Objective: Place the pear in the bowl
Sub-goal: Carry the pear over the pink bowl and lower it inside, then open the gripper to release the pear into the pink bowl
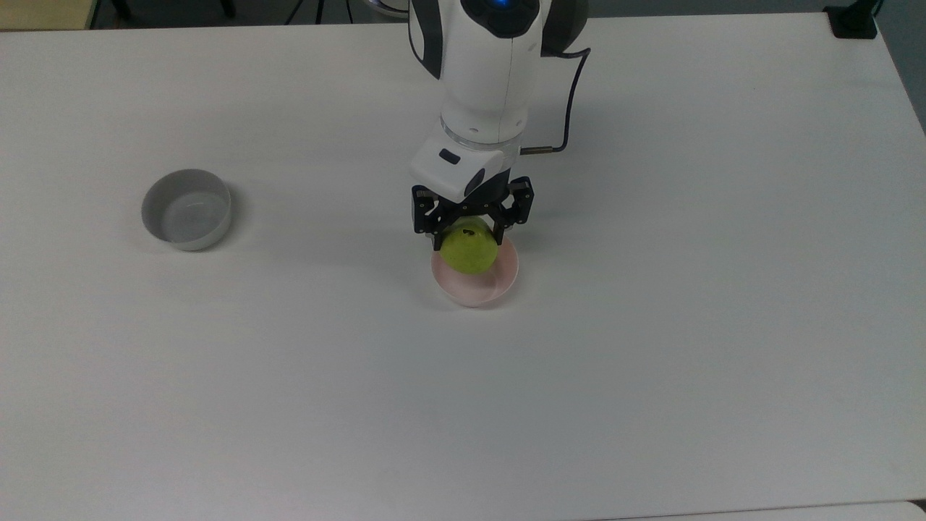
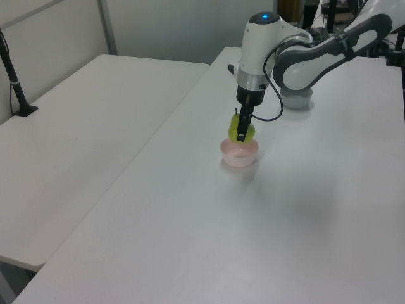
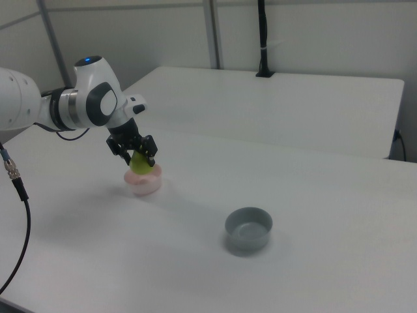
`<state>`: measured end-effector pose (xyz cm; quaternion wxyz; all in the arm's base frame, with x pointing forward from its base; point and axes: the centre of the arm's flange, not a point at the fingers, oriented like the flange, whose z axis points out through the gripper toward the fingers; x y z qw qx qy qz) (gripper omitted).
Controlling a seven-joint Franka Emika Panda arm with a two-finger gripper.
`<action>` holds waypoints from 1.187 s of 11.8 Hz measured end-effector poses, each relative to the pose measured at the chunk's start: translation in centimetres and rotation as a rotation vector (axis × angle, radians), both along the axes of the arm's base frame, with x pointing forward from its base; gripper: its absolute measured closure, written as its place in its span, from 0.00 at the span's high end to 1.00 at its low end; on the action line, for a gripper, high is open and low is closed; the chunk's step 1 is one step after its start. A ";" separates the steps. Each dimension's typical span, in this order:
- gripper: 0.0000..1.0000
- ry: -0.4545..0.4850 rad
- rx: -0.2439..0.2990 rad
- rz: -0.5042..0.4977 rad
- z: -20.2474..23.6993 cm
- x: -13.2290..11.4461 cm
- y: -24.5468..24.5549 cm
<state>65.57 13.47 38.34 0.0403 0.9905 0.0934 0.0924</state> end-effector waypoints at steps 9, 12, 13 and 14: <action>0.82 -0.001 0.010 0.014 -2.5 0.4 0.9; 0.85 0.000 0.011 0.015 -2.6 0.4 1.0; 0.86 0.000 0.011 0.015 -2.6 0.4 1.0; 0.91 -0.001 0.011 0.014 -2.5 0.4 1.0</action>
